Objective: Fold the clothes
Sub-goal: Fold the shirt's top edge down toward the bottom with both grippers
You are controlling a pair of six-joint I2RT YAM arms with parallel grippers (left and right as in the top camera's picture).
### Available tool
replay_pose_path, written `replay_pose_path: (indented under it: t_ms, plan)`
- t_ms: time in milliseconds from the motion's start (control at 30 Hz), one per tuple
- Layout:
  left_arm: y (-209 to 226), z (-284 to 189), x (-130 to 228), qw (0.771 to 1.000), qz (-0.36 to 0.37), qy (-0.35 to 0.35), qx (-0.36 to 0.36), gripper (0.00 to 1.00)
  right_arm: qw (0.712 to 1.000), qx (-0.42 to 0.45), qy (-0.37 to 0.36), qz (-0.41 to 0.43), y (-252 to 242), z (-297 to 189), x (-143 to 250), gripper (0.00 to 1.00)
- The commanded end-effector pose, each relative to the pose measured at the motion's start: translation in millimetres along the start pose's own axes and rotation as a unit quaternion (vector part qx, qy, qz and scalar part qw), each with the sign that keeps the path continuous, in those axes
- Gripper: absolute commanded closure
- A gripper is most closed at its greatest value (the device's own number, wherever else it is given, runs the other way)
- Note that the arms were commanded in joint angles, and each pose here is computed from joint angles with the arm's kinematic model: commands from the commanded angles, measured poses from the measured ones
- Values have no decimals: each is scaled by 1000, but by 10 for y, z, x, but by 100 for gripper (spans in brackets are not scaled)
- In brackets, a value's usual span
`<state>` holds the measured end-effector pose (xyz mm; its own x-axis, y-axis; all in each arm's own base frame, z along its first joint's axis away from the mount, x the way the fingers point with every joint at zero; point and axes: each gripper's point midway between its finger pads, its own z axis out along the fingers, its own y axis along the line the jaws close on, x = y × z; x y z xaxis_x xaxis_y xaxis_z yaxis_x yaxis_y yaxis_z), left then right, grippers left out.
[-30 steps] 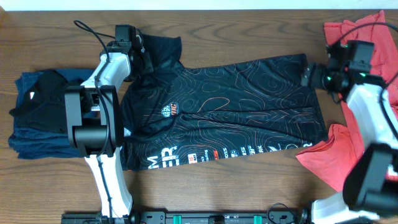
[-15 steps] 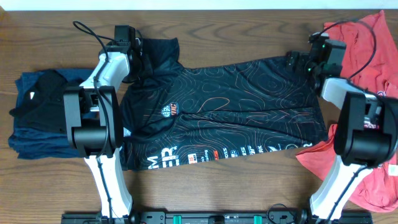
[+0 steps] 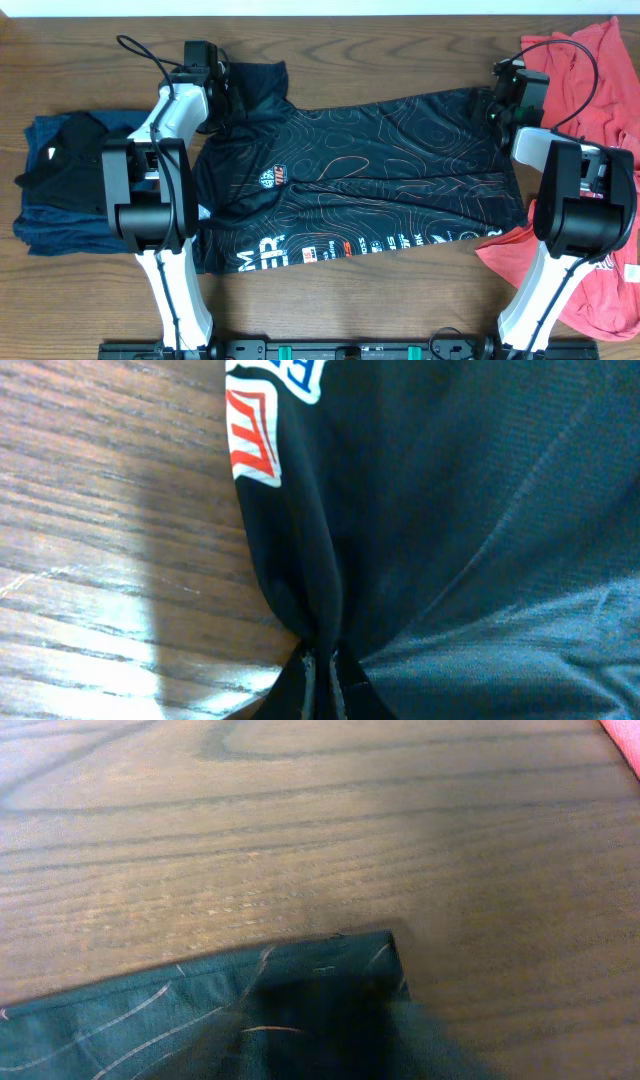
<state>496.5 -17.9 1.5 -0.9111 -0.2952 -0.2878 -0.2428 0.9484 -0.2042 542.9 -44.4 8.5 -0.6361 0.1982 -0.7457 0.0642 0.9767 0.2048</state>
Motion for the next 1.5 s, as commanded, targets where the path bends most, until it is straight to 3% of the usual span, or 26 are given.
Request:
replay_pose_path:
  t_ms: [0,67,233,533,767,1033,1233,1467]
  plan:
    - [108,34,93,1000,-10,17,-20,94,999,22,7,37,-48,39,52,89]
    - [113,30,112,1000,-11,21,-21,94,997,45,11,57,-126,32,86,99]
    - [133,-80,69,1000,-14,14,-21,94,994,72,20,83,-236,-74,71,99]
    - [88,-629,-15,1000,-17,-8,-15,94,993,76,-19,83,-193,-560,-442,99]
    - [48,-1150,100,1000,-17,-6,-15,94,993,81,-5,81,-124,-964,-565,99]
    - [121,-1597,621,996,-29,71,-37,94,987,97,103,79,-55,-1458,-170,97]
    - [243,-1673,1102,983,-38,167,-66,94,964,126,215,92,-95,-1728,352,99]
    - [316,-1790,1411,968,-39,232,-84,94,937,181,280,103,-299,-1971,658,99]
